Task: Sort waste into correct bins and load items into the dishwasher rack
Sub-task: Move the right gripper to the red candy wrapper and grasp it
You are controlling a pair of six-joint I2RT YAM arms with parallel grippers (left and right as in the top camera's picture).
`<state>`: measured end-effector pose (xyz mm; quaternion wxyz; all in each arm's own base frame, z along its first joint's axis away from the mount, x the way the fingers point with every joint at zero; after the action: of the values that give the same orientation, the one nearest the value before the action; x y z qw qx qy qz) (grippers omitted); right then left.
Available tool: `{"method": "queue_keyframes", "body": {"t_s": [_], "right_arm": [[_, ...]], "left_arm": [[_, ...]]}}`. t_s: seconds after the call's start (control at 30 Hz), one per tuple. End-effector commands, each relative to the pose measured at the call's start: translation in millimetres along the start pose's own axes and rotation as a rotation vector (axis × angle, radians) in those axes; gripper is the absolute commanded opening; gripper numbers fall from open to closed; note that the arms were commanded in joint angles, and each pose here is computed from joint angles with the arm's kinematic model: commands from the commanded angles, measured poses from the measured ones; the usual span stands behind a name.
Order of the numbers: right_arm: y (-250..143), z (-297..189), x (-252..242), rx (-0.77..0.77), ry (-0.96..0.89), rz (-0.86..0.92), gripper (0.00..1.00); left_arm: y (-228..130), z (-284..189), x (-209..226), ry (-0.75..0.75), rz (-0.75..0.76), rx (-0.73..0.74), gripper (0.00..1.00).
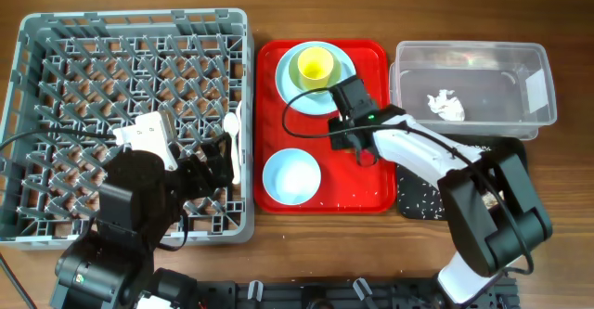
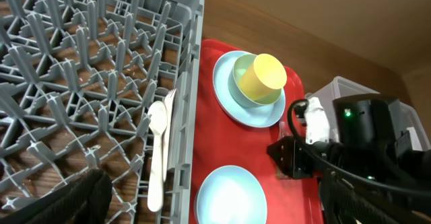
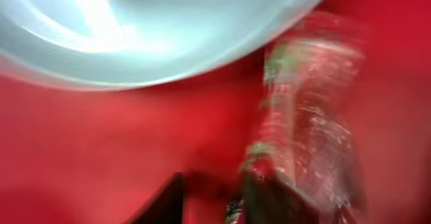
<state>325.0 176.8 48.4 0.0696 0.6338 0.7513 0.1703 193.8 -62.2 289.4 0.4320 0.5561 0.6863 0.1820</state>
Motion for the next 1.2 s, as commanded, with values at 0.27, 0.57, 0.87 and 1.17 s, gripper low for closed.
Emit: {"method": "queue_keyframes", "body": {"t_s": [0.27,0.57,0.87,1.17], "right_arm": [[38.2,-143.2,9.9,-0.295,0.226,0.036,0.04],[-8.7,-86.6,-22.5,-0.099,0.026,0.186,0.51],[-44.3,13.1,-27.8,0.133,-0.013,0.199,0.51],[-34.3,10.0,-23.8,0.105,0.006,0.254,0.5]], "left_arm": [[5.1,-3.6,-1.7,-0.006,-0.006,-0.017,1.0],[5.1,-3.6,-1.7,-0.006,-0.006,-0.017,1.0],[5.1,-3.6,-1.7,-0.006,-0.006,-0.017,1.0],[5.1,-3.6,-1.7,-0.006,-0.006,-0.017,1.0]]}}
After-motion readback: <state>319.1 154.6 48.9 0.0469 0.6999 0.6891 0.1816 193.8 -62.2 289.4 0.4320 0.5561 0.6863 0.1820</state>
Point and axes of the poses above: each gripper's point midway between its finger pads, its own z axis out along the fingers, its own x axis along the line the jaws close on, y = z × x, the point moved 5 cm from there along -z, back along the fingers, and after that the axes turned 3 degrees about z, right-handed, at the moved point
